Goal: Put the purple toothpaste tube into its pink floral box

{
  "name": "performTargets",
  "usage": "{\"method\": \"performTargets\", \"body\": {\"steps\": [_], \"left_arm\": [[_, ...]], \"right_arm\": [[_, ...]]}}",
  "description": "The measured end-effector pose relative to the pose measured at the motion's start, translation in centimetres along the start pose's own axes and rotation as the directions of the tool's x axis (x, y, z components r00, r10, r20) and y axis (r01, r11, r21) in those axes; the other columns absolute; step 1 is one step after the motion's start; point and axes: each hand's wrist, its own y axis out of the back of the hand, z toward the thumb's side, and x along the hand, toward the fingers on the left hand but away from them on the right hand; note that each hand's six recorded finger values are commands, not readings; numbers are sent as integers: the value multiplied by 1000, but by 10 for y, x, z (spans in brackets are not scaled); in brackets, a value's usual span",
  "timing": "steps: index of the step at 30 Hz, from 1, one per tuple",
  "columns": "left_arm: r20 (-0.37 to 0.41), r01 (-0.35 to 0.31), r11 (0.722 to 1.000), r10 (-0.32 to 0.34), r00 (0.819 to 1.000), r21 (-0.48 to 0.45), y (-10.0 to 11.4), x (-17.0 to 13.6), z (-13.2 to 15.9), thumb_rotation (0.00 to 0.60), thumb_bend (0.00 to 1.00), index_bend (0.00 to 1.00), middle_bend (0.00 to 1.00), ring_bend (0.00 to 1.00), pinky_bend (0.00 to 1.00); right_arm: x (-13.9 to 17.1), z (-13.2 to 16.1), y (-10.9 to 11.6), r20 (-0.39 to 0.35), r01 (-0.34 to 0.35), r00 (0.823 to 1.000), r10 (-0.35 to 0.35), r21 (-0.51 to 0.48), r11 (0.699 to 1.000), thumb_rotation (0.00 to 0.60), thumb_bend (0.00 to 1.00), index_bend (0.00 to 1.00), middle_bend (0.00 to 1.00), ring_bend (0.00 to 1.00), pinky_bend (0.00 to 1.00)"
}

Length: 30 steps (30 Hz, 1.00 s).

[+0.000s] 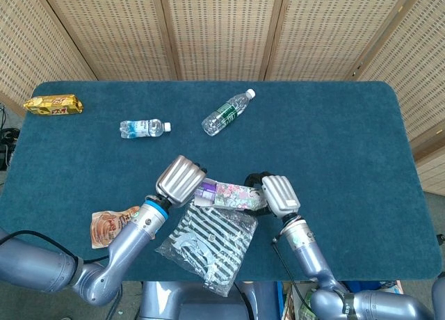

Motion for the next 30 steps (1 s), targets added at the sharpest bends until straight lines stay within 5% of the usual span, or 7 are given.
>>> {"method": "performTargets", "body": {"steps": [9, 15, 25, 30], "left_arm": [[20, -127, 992, 127, 992, 5, 8, 3, 10, 600, 367, 843, 741, 675, 662], [39, -175, 984, 174, 984, 34, 8, 3, 19, 600, 371, 822, 537, 483, 543], [46, -196, 974, 192, 980, 115, 12, 2, 16, 600, 370, 348, 85, 125, 229], [35, -192, 970, 188, 981, 151, 16, 0, 10, 600, 362, 146, 0, 3, 90]], "right_arm": [[0, 4, 9, 0, 6, 1000, -7, -86, 996, 600, 110, 616, 538, 391, 466], [0, 7, 13, -7, 12, 1000, -13, -107, 994, 600, 110, 616, 537, 390, 466], [-1, 3, 22, 11, 43, 999, -42, -170, 985, 600, 111, 618, 538, 390, 466], [-1, 0, 28, 24, 69, 998, -65, -218, 974, 600, 111, 618, 538, 390, 466]]}}
